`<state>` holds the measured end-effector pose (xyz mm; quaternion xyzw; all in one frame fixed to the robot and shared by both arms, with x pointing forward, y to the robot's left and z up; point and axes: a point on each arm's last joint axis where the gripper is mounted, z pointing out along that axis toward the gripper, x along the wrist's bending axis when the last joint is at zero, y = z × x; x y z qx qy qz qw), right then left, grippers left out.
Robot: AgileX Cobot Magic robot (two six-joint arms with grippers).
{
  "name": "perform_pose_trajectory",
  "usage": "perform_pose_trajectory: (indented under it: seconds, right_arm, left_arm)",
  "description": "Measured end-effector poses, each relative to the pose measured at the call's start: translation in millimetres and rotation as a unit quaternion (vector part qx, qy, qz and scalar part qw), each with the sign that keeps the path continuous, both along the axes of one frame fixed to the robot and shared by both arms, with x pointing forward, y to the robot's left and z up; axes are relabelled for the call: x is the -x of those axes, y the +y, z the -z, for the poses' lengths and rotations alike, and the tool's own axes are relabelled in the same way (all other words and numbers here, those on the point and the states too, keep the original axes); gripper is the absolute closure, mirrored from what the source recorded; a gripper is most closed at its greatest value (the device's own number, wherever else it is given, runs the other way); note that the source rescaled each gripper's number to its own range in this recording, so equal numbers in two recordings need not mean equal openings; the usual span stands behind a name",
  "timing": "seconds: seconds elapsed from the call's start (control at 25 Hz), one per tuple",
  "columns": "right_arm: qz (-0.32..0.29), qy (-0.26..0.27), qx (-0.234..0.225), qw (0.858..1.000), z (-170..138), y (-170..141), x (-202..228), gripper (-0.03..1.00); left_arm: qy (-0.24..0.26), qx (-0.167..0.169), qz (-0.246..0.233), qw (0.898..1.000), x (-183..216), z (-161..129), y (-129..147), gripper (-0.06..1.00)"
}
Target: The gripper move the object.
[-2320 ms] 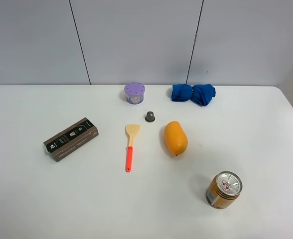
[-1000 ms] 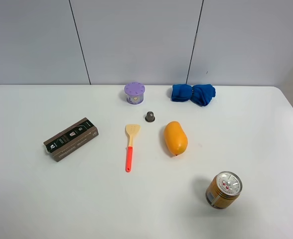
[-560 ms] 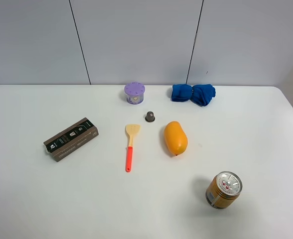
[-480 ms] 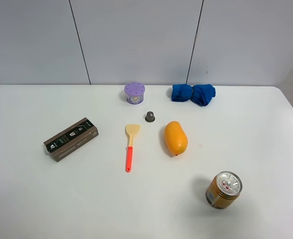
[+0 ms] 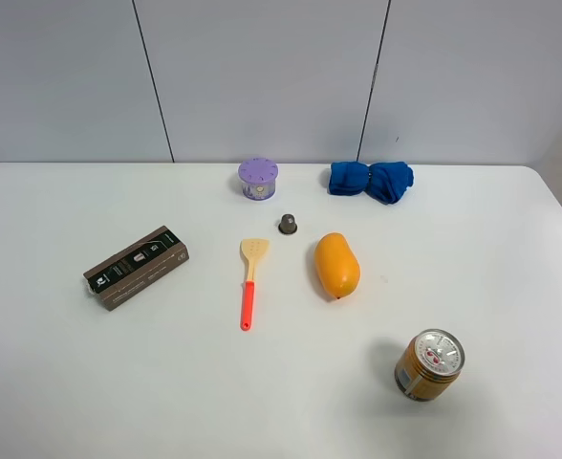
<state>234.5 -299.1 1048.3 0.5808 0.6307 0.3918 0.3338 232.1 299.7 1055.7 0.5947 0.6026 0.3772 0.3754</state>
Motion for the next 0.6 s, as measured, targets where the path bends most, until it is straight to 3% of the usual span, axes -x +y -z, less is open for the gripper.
perform_pose_trajectory:
  seconds: [0.2,0.6]
  right_arm:
    - [0.058,0.0,0.0,0.998,0.0,0.5,-0.1,-0.01]
    - [0.064,0.0,0.0,0.998,0.0,0.5,-0.2,-0.01]
  left_arm:
    - [0.0,0.0,0.0,1.0,0.0,0.0,0.0,-0.06]
    - [0.0,0.0,0.0,1.0,0.0,0.0,0.0,-0.06]
